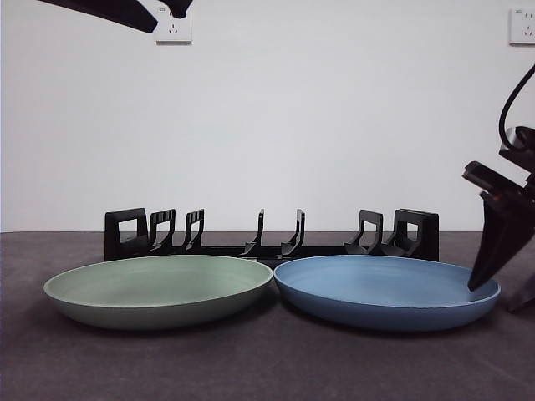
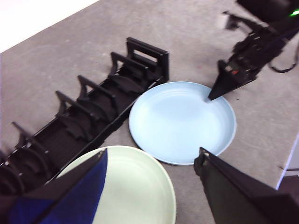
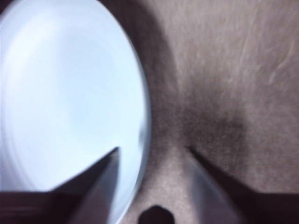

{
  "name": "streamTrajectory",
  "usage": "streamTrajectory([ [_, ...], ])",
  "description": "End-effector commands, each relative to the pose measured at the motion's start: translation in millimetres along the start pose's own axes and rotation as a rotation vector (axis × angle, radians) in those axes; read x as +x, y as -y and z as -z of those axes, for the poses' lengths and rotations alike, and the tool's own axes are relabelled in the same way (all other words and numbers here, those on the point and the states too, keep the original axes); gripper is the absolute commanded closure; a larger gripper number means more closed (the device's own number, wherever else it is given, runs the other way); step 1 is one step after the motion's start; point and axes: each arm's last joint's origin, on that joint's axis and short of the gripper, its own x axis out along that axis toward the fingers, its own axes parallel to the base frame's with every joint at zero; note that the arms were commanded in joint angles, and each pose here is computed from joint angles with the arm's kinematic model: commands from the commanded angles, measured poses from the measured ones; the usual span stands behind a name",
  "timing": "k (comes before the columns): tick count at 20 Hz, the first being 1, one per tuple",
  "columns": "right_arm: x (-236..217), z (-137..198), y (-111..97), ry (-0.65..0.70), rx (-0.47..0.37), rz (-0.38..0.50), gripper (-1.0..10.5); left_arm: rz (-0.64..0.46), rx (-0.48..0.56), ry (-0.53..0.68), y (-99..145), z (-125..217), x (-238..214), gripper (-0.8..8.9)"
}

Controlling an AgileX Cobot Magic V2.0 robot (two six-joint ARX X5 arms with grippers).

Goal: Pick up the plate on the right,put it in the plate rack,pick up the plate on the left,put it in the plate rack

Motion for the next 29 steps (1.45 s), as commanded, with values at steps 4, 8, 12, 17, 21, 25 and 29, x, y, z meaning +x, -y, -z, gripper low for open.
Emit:
streamTrajectory([
  [4,4,0,1,-0.012,0.02,0.01,9.6,0.033,0.042,-0.004,11,-1,1,4.94],
  [8,-2,-2,-2,0.003,0.048,0.004,9.6,0.077,0.113,-0.033,19,1,6,4.94],
  [12,-20,-4,-12,0.009,0.044,0.001,9.6,0.161,0.331,-0.072,36,5,21,5.03],
  [17,-44,-10,-31,-0.017,0.03,-0.007,9.6,0.267,0.533,-0.109,62,12,50,5.03],
  [21,-50,-14,-50,-0.059,-0.024,-0.024,9.6,0.281,0.717,-0.146,79,20,69,5.03],
  [25,-49,-15,-69,-0.069,-0.084,-0.057,9.6,0.264,0.781,-0.203,84,27,81,5.04],
  [29,-45,-8,-81,-0.104,-0.126,-0.074,9.6,0.253,0.818,-0.204,84,27,82,6.08],
])
